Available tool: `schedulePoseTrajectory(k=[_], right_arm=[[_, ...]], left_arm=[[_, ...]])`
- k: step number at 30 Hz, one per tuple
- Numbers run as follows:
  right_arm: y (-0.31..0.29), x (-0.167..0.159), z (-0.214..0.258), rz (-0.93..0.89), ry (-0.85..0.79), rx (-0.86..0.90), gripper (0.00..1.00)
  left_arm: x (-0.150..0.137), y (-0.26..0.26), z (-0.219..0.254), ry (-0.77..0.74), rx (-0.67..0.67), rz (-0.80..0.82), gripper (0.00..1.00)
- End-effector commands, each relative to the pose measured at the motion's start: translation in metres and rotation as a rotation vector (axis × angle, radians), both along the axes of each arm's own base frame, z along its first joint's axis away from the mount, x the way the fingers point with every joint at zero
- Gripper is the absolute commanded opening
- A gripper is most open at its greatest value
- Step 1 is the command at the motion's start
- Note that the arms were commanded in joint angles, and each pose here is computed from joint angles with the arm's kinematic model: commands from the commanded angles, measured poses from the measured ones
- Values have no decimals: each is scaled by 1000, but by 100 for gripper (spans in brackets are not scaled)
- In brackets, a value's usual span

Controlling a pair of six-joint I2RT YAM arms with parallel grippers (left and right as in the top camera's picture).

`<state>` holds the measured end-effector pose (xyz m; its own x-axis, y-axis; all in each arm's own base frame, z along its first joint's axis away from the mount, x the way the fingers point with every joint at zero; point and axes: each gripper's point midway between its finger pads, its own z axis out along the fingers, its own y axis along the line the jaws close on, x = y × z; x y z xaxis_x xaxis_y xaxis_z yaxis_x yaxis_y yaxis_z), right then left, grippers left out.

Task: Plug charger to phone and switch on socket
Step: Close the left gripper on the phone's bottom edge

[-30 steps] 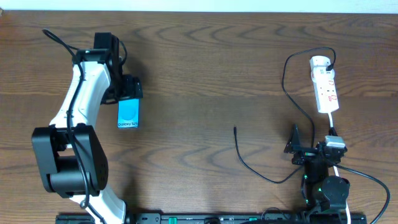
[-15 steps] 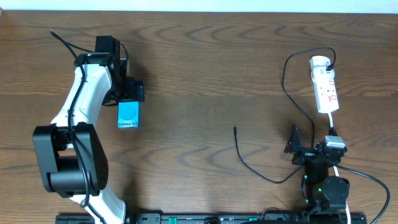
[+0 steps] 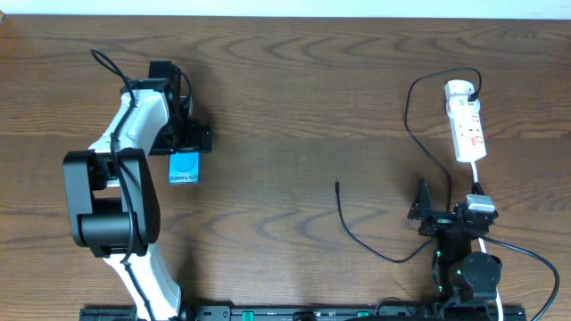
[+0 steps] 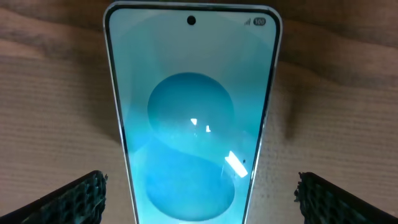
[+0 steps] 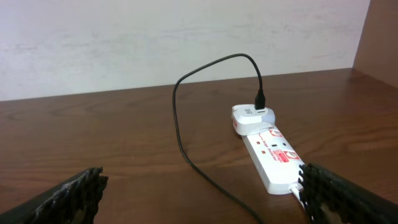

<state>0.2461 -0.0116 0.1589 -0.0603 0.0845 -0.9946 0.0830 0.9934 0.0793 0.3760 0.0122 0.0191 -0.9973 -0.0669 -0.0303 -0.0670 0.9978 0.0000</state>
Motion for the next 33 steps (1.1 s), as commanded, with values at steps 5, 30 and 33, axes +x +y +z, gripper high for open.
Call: schedulePoseTrajectory(k=[5,30,33], right_arm=[[2,0,0,10,-1,-13,99],[2,0,0,10,-1,-13,99],[2,0,0,10,-1,-13,99]], left_arm=[[7,2,-4,-24,3,-12,98],[14,6,-4,-51,24,-10,98],[14,6,-4,-51,24,-10,98]])
